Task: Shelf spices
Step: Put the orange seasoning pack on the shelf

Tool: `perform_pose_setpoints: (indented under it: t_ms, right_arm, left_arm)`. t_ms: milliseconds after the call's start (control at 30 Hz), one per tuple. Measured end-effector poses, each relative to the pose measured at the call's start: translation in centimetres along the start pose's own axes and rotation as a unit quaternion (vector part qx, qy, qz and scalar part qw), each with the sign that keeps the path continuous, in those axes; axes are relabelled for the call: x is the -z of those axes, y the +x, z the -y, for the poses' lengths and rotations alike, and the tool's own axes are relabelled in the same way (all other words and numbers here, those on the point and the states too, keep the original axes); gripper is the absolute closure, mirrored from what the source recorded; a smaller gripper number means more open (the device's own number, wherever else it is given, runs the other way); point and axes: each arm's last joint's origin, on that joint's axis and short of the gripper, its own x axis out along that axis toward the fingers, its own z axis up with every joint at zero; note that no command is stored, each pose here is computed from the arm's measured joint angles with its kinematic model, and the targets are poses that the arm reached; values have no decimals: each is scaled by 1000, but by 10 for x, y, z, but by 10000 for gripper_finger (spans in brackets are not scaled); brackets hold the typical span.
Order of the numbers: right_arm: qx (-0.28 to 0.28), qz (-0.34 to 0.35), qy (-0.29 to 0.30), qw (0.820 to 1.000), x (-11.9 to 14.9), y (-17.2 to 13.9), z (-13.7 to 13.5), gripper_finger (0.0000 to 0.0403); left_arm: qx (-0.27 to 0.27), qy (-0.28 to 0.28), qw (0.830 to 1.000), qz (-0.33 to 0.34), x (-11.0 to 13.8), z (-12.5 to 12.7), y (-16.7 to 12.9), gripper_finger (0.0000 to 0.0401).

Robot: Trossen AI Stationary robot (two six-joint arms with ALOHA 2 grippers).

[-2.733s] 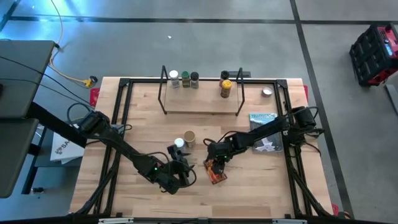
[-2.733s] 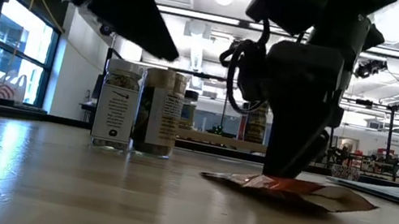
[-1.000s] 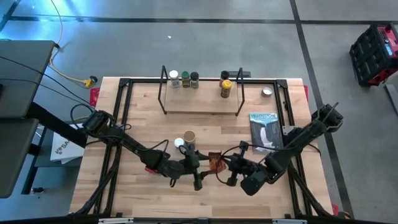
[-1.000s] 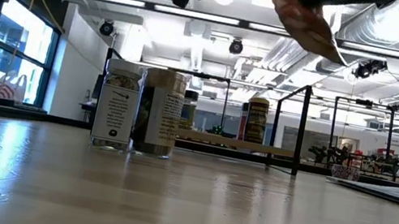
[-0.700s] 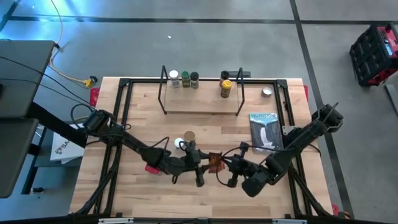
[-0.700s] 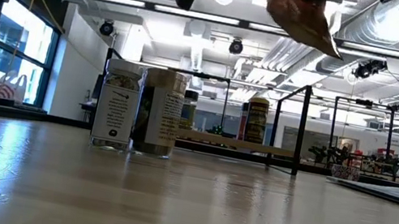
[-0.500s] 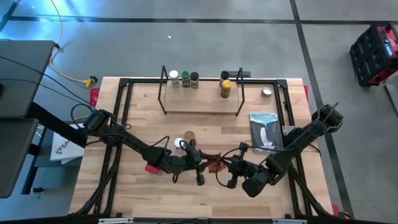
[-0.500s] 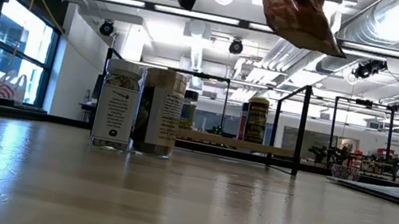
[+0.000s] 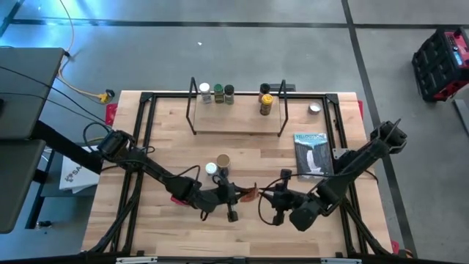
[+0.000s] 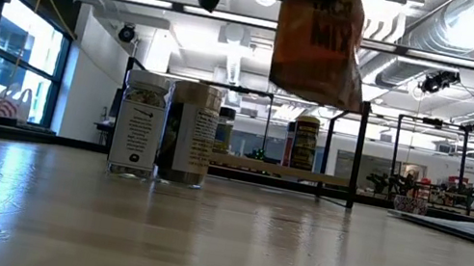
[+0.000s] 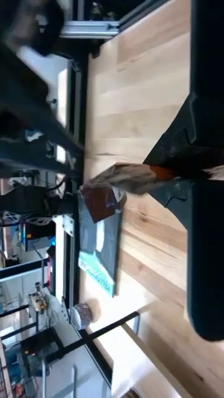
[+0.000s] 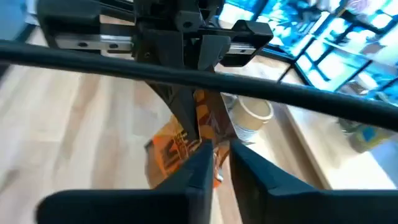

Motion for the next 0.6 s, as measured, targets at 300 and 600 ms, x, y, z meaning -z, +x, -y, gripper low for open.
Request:
perform_pose_setpoints:
  t_ms: [300, 600]
  right_arm:
    - [-99, -22, 62, 993, -10, -8, 19, 250]
    - [-95, -105, 68, 988, 8, 9, 21, 197]
  left_arm:
    - [-2, 38, 999, -3, 2, 5, -5, 400]
    - [44, 85, 995, 0, 1, 18, -17, 397]
